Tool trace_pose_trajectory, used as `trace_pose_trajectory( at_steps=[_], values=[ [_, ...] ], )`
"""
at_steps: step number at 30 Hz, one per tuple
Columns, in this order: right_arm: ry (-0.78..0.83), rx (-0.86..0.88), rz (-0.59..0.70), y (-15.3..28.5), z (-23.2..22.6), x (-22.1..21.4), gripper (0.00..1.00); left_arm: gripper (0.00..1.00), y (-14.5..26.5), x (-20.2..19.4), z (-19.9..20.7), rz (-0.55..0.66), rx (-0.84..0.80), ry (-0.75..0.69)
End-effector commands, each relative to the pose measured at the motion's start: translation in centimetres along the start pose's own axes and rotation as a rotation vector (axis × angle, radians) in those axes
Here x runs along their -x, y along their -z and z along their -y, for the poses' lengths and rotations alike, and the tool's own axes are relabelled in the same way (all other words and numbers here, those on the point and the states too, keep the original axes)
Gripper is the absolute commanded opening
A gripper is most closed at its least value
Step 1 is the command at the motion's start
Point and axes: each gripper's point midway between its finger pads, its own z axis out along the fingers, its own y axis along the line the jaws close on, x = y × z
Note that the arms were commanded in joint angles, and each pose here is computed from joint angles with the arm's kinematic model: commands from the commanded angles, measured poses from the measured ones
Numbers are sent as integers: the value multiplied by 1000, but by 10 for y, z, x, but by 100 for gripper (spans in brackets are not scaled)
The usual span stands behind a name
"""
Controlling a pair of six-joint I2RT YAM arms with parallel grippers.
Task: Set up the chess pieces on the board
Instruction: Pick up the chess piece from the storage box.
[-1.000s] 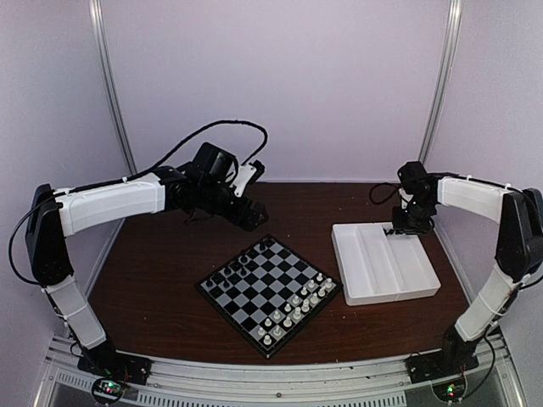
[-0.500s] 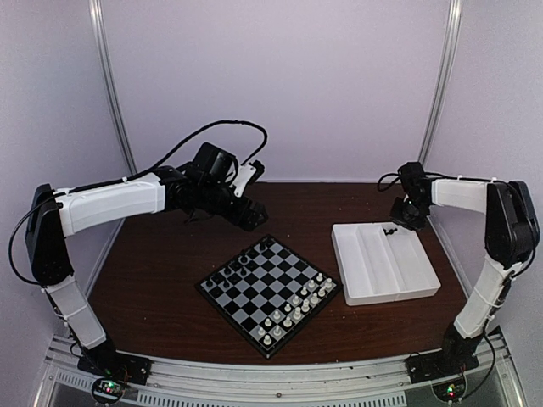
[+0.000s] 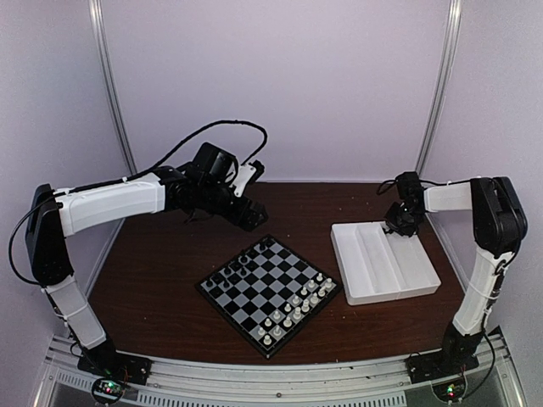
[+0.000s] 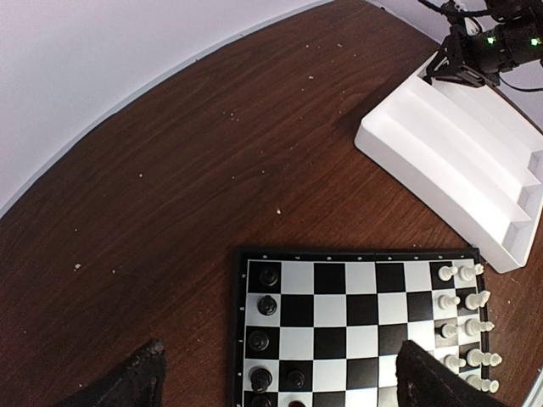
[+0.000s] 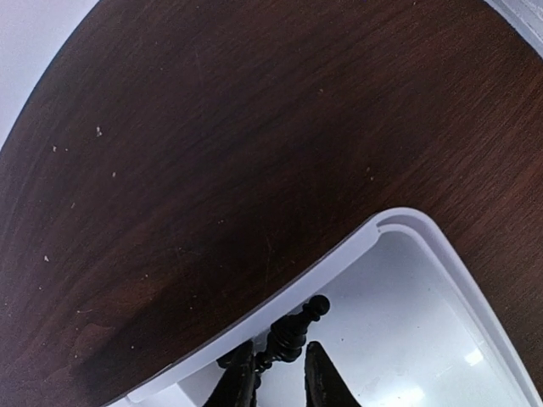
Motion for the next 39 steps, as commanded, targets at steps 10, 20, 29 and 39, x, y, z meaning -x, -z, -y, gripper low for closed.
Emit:
trace_pose_trajectory(
  at_steps=[10, 20, 29, 39],
  values=[
    [-23, -25, -77, -25, 8, -14, 25, 94, 2, 11, -6, 28, 20, 10],
    [23, -86, -104, -24, 15, -14, 15, 95, 1, 8, -7, 24, 27, 10],
    [122, -80, -143, 7, 22, -22, 11, 95, 4, 6, -7, 26, 28, 2],
    [239, -35, -229, 50, 35, -48, 13, 95, 2, 4, -6, 35, 19, 3]
  ],
)
